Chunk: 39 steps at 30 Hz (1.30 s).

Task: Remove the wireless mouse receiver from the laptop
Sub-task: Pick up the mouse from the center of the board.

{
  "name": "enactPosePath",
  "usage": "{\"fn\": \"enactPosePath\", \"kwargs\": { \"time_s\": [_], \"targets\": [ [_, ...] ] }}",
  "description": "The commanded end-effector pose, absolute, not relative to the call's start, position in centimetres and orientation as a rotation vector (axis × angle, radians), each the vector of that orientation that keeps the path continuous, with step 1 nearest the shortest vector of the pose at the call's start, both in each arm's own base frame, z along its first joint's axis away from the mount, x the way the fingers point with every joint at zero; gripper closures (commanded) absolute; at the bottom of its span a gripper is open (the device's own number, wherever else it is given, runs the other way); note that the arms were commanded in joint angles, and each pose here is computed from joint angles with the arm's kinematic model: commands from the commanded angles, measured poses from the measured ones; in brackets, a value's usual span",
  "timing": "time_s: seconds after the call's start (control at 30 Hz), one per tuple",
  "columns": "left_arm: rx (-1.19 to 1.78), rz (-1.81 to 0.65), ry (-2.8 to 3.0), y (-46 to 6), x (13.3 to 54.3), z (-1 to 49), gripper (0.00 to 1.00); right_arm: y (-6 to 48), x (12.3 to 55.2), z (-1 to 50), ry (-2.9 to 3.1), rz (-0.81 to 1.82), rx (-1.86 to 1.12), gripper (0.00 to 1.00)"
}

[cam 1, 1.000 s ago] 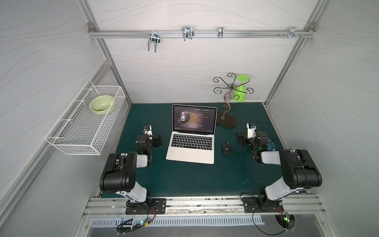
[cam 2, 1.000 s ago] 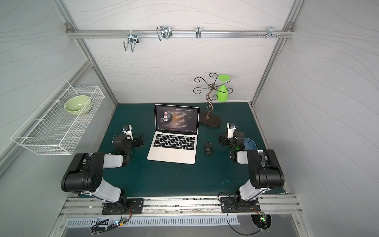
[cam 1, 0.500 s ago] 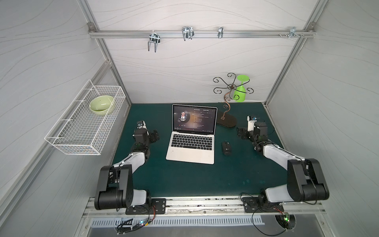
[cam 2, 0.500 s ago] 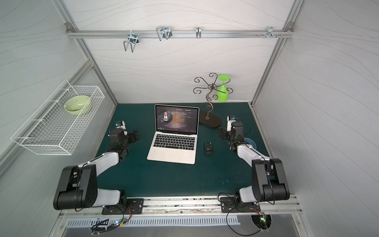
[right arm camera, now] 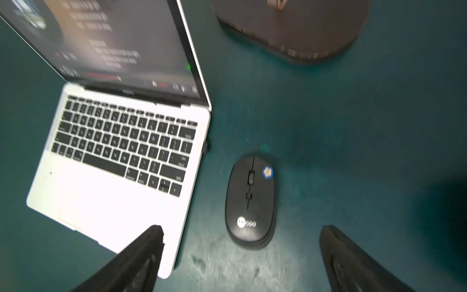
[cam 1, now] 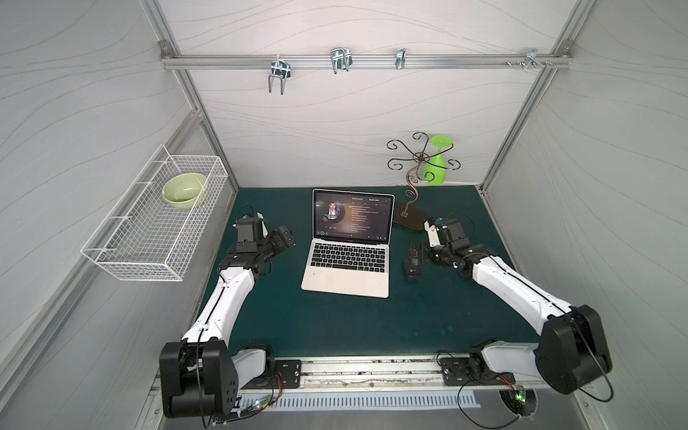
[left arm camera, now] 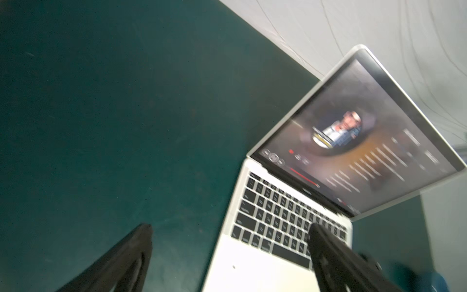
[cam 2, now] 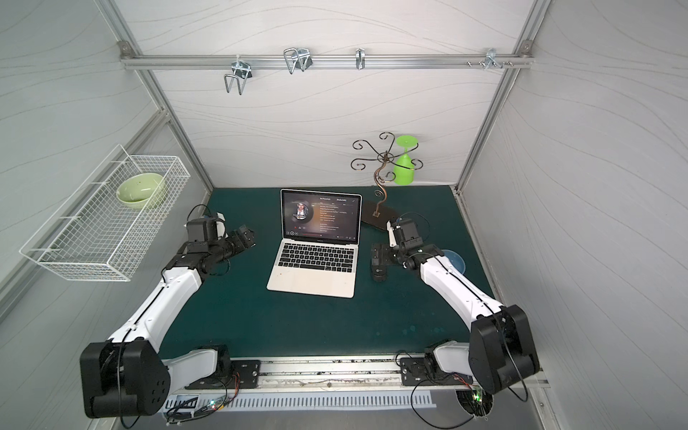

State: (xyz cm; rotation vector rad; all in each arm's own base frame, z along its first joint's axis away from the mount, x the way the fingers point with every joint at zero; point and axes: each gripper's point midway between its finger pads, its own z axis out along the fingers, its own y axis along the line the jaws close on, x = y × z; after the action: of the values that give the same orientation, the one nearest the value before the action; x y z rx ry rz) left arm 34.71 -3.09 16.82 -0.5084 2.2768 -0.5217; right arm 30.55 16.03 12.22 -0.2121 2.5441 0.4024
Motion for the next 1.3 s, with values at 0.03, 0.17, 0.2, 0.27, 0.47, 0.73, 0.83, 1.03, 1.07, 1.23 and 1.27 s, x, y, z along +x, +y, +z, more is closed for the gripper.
{"fn": "enactPosePath", "kwargs": {
  "time_s": [0.03,0.17,0.2,0.27,0.47,0.73,0.83,1.03,1.07,1.23,1.27],
  "targets": [
    [-0.361,-0.82,2.346,-9.6,31.9,16.8,0.01,16.2,28.2,8.6,2.702,0.352,-0.193,0.01],
    [-0.248,-0.834,2.359,-11.8,30.6,16.9,0.01,16.9,28.4,7.1,2.734,0.347,-0.218,0.01],
    [-0.239,-0.836,2.359,-11.9,30.4,16.9,0.01,17.0,28.5,6.8,2.736,0.336,-0.224,0.01],
    [-0.244,-0.838,2.354,-11.9,30.3,16.9,0.01,17.2,28.6,6.2,2.75,0.319,-0.226,0.01],
    [-0.224,-0.851,2.34,-12.0,29.9,17.1,0.01,17.2,29.0,4.3,2.788,0.263,-0.242,0.03],
    [-0.212,-0.858,2.328,-12.1,29.8,17.5,0.01,17.1,29.7,2.8,2.806,0.189,-0.271,0.14],
    [-0.209,-0.869,2.326,-12.2,29.8,17.5,0.01,17.2,30.1,2.4,2.801,0.175,-0.29,0.18],
    [-0.209,-0.871,2.324,-12.2,29.6,17.5,0.02,17.6,30.9,1.4,2.811,0.155,-0.306,0.27],
    [-0.21,-0.871,2.326,-12.2,29.7,17.5,0.02,17.7,31.0,1.3,2.815,0.16,-0.31,0.32],
    [-0.201,-0.873,2.327,-12.3,29.7,17.7,0.03,17.8,30.7,2.2,2.813,0.183,-0.315,0.55],
    [-0.201,-0.876,2.325,-12.3,29.7,17.8,0.03,17.9,30.5,2.9,2.804,0.2,-0.317,0.59]
  ]
}}
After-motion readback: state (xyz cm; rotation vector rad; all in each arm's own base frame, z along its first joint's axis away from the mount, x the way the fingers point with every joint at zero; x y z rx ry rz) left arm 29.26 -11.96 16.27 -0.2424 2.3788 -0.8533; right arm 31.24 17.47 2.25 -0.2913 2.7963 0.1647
